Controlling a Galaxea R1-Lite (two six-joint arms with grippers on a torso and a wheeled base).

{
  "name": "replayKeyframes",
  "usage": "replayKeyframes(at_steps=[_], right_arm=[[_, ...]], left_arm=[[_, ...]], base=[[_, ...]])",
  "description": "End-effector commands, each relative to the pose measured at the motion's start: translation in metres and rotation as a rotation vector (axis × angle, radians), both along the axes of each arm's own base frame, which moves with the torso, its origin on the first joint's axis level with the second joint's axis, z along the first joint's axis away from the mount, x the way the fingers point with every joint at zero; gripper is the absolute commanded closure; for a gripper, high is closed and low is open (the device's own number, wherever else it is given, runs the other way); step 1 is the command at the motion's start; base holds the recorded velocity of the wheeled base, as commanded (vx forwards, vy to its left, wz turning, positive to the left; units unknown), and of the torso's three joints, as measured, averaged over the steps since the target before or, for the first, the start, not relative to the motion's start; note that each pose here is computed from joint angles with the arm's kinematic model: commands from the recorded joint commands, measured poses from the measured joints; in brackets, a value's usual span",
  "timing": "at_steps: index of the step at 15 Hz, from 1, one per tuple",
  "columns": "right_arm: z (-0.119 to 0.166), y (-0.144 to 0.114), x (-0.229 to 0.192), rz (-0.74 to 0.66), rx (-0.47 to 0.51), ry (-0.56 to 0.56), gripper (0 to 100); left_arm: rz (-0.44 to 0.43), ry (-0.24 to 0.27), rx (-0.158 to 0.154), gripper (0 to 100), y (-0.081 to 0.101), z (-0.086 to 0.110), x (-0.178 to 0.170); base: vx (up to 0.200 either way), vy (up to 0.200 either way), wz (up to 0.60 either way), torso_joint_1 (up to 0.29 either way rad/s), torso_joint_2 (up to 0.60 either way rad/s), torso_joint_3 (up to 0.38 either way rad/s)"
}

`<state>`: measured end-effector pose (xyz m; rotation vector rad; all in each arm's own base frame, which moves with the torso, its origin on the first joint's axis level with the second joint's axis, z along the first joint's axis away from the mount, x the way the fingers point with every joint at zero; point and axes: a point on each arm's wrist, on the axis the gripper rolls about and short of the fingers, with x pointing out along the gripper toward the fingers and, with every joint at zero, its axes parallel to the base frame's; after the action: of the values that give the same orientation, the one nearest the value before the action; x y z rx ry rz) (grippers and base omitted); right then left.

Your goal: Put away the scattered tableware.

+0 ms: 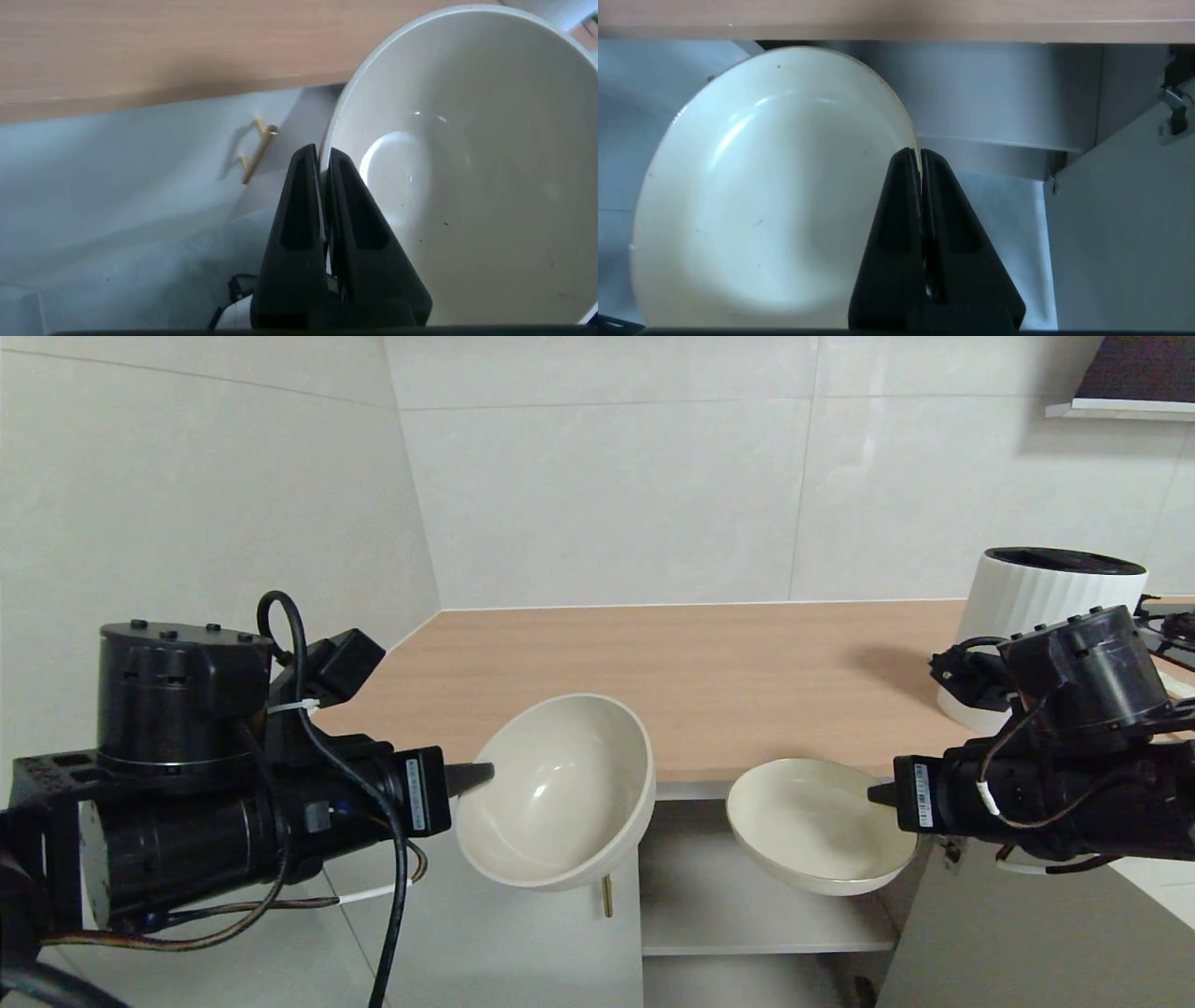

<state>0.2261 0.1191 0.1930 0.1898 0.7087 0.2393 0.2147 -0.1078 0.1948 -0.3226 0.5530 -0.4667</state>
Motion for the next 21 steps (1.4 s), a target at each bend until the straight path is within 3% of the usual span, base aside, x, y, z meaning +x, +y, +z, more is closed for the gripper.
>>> replayKeyframes(at_steps=[1, 5, 11, 14, 21], right_arm=[[0.001, -0.001, -0.002, 0.0, 0.002, -0.004, 100], [-0.001, 0.0, -0.001, 0.002, 0.0, 0.002, 100], [-0.002, 0.0, 0.0, 0.0, 0.0, 0.007, 100], [-0.003, -0.001, 0.001, -0.006, 0.003, 0.01, 100], [-0.01, -0.001, 0.008, -0.016, -0.007, 0.022, 100]], left_arm=[[0.001, -0.009, 0.0, 100, 0.002, 0.002, -0.003], [-0.003, 0.0, 0.006, 100, 0.001, 0.0, -0.004], [-0.005, 0.012, 0.013, 100, 0.0, -0.003, -0.001], [-0.013, 0.006, 0.032, 100, 0.0, -0.005, -0.001], [-0.015, 0.03, 0.042, 100, 0.0, -0.008, -0.001]], base=[[0.0, 0.0, 0.0, 0.0, 0.0, 0.0], [0.0, 0.0, 0.0, 0.0, 0.0, 0.0], [-0.2, 0.0, 0.0, 0.0, 0.0, 0.004], [0.0, 0.0, 0.0, 0.0, 0.0, 0.0], [0.0, 0.0, 0.0, 0.0, 0.0, 0.0]])
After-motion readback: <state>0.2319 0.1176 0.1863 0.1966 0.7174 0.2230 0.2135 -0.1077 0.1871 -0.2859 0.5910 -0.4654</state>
